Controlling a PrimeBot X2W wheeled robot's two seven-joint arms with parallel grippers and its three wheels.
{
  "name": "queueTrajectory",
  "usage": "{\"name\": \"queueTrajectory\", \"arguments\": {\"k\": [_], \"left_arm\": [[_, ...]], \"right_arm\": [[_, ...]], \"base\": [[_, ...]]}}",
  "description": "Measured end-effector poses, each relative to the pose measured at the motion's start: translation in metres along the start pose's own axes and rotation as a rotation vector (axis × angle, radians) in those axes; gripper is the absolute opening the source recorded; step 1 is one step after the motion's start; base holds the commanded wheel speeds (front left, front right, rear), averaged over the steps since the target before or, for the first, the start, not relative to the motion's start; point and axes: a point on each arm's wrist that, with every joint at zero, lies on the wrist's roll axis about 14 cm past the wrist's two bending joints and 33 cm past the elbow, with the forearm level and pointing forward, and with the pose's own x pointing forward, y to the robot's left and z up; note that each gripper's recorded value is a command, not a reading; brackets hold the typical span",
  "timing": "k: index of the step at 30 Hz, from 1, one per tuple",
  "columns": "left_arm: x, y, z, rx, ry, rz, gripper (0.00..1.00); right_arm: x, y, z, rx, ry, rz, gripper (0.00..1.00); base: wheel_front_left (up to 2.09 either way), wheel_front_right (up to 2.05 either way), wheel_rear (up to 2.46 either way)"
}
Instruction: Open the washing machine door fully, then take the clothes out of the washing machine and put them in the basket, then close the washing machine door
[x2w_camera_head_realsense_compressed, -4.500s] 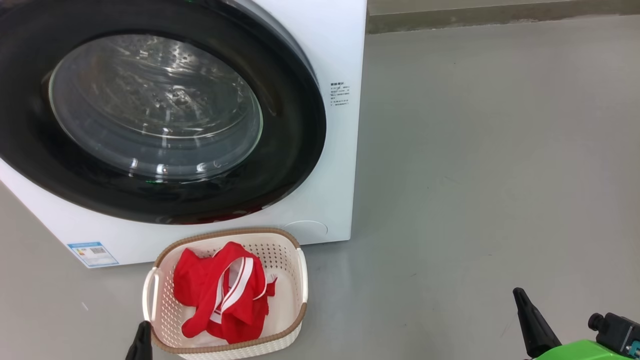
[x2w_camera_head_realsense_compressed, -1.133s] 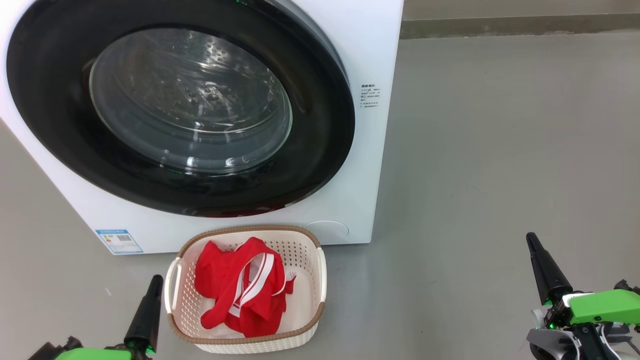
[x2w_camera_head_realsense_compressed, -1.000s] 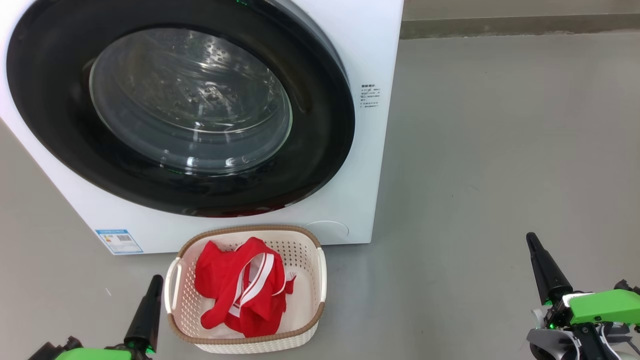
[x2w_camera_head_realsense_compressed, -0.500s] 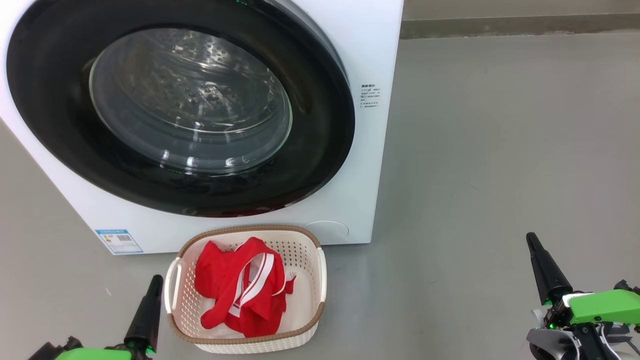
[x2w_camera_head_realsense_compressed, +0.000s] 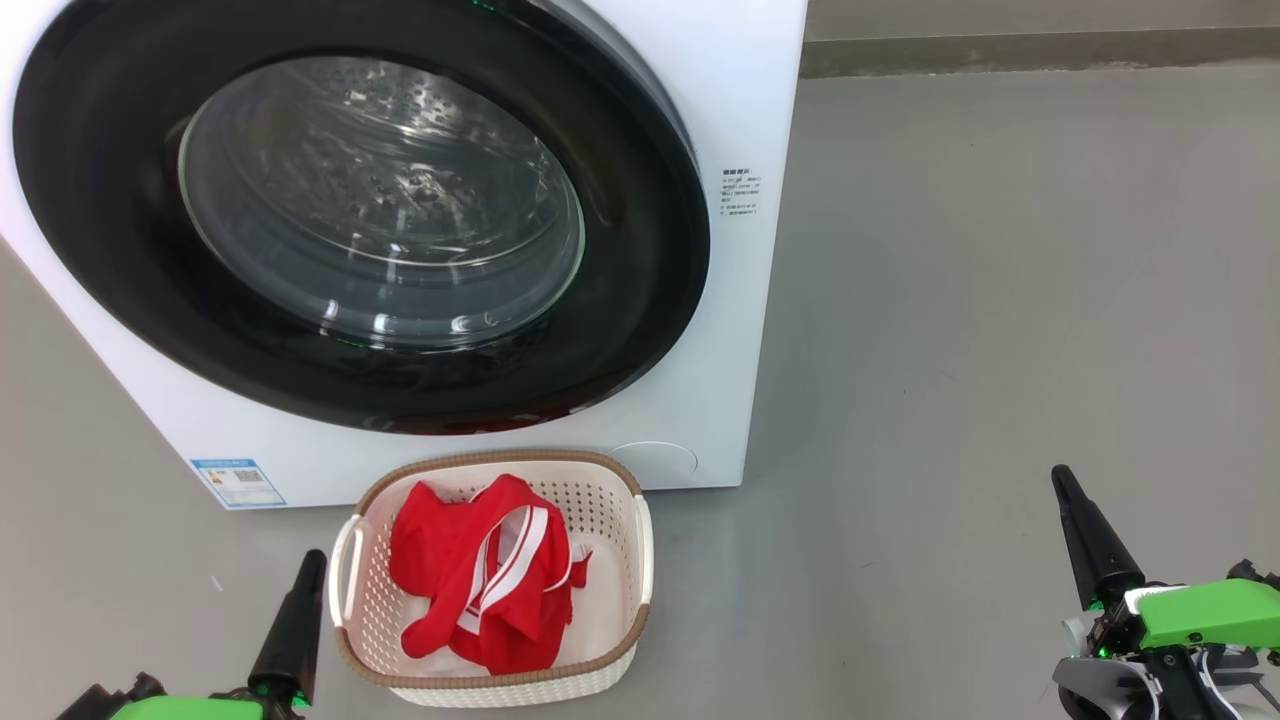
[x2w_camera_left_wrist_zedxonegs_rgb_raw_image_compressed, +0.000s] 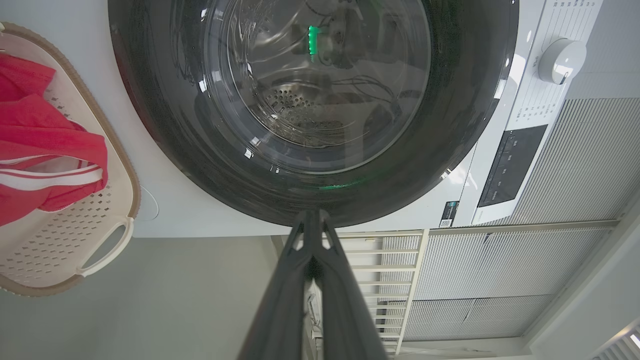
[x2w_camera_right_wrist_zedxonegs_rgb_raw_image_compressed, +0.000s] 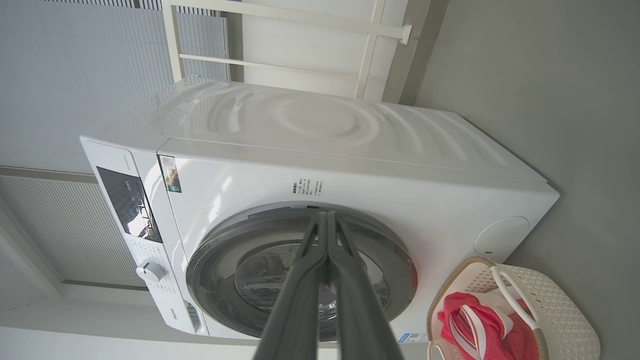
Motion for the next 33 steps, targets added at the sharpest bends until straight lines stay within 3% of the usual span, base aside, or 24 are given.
{"name": "queueTrajectory", "arguments": {"k": [33], "left_arm": [[0.0,0.0,0.0,0.0,0.0,0.0,0.0]], "right_arm": [[-0.0001,0.0,0.0004,0.001,-0.002,0.0,0.0]], "base": [[0.0,0.0,0.0]]}}
